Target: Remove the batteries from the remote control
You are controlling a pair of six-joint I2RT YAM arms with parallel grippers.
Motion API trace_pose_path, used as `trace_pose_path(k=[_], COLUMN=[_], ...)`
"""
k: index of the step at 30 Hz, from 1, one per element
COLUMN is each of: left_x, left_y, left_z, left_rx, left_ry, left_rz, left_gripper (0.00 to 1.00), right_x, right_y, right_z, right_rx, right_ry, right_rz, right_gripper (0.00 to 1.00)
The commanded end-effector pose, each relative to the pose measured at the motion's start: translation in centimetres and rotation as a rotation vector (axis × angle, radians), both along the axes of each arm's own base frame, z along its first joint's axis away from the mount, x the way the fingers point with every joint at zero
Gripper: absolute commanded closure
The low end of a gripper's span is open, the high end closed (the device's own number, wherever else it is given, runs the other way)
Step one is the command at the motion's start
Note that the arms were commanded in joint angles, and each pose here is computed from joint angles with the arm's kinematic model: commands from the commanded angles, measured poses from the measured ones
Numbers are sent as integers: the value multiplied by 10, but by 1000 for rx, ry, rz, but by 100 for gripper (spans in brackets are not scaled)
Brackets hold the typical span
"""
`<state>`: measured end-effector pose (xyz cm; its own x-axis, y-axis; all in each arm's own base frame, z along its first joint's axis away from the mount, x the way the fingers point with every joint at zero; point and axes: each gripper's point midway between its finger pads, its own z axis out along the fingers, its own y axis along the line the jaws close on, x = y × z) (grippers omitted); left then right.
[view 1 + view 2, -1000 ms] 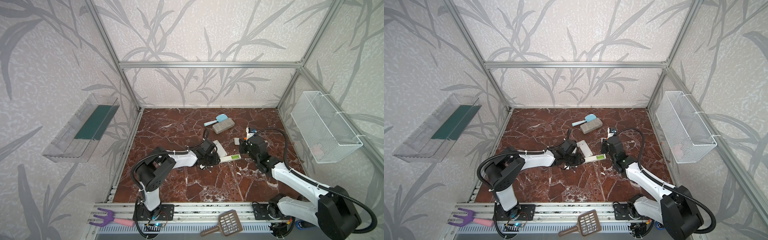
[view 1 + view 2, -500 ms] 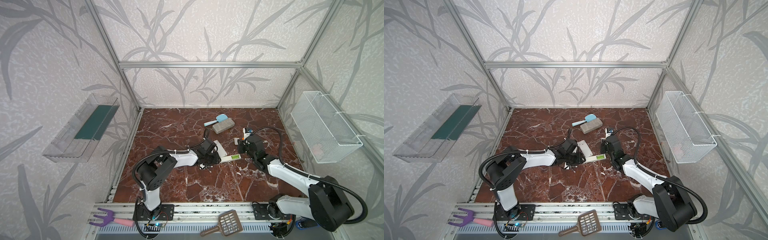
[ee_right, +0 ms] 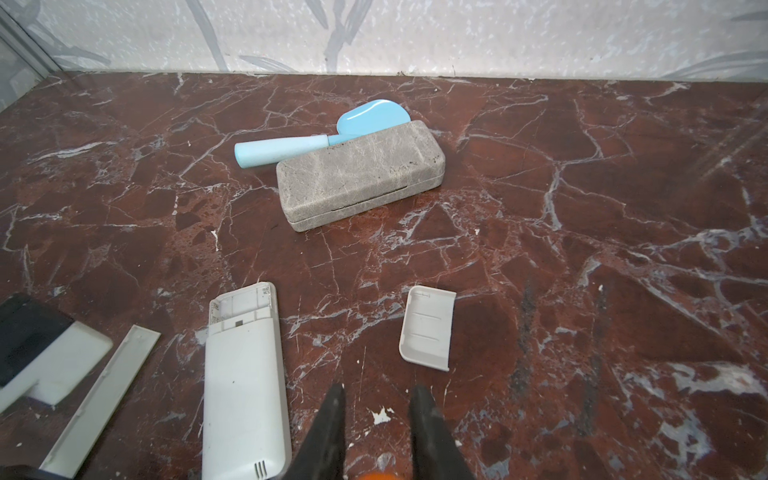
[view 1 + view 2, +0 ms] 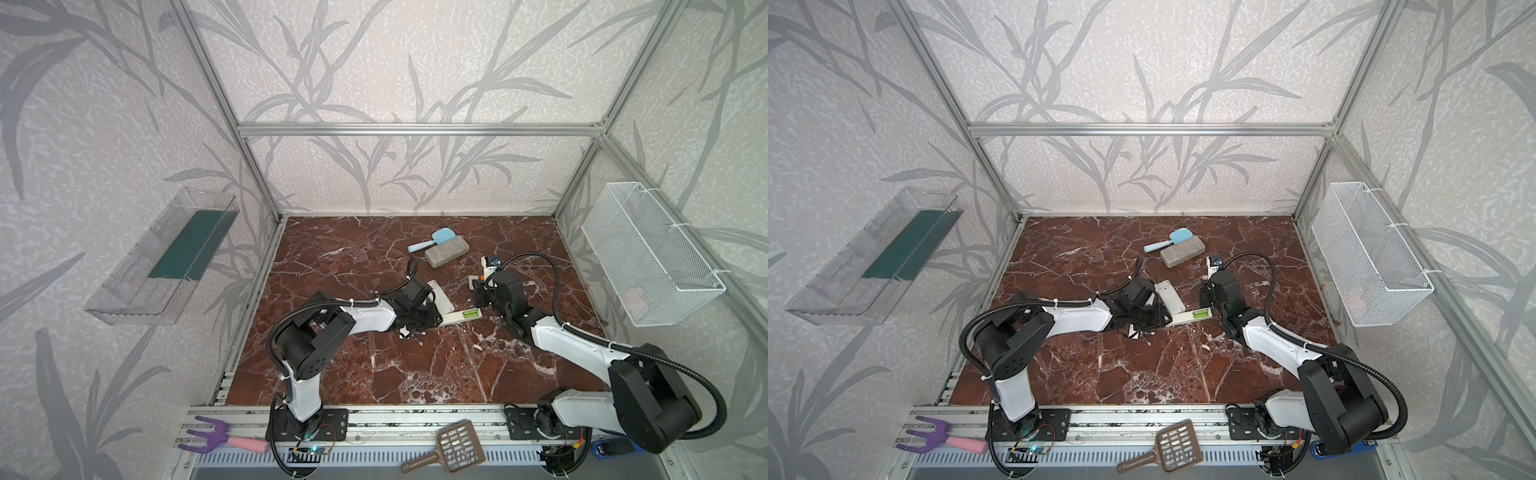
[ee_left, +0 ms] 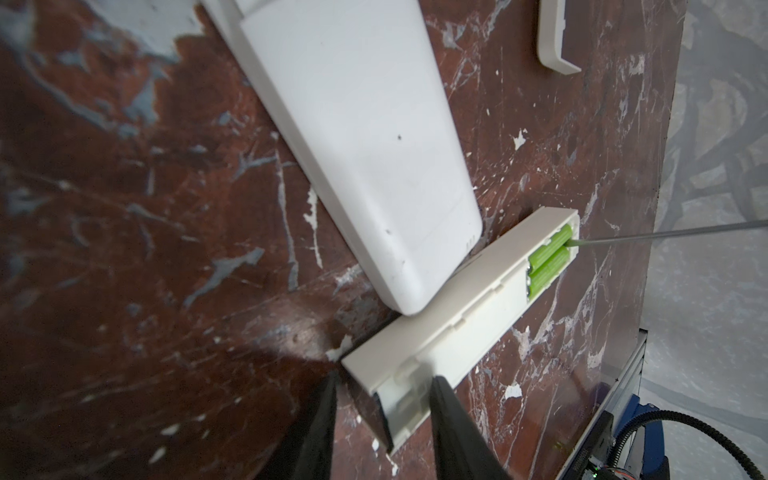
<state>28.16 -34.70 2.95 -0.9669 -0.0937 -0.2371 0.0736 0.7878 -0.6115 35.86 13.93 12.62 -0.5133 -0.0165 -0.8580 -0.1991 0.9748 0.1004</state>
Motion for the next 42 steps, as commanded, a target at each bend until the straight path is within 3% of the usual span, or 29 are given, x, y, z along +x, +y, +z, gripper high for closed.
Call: trace_pose_path(k=[1, 8, 26, 42], left_x=[-8, -8, -10, -10], left_y=[12, 11, 12, 12], left_z=[-22, -23, -24, -24], left_rx=[61, 61, 59, 57], left_ry=[55, 56, 62, 67], left_rz=[17, 16, 16, 16], left_gripper=[62, 63, 65, 66], right_x=[2, 2, 4, 7], right_y=[6, 5, 9, 6], right_z=[23, 31, 1, 27], right_rx=[19, -6, -33, -21], right_ry=[-64, -90, -40, -89], right_rz=[41, 54, 81, 69], right_gripper=[100, 100, 100, 100])
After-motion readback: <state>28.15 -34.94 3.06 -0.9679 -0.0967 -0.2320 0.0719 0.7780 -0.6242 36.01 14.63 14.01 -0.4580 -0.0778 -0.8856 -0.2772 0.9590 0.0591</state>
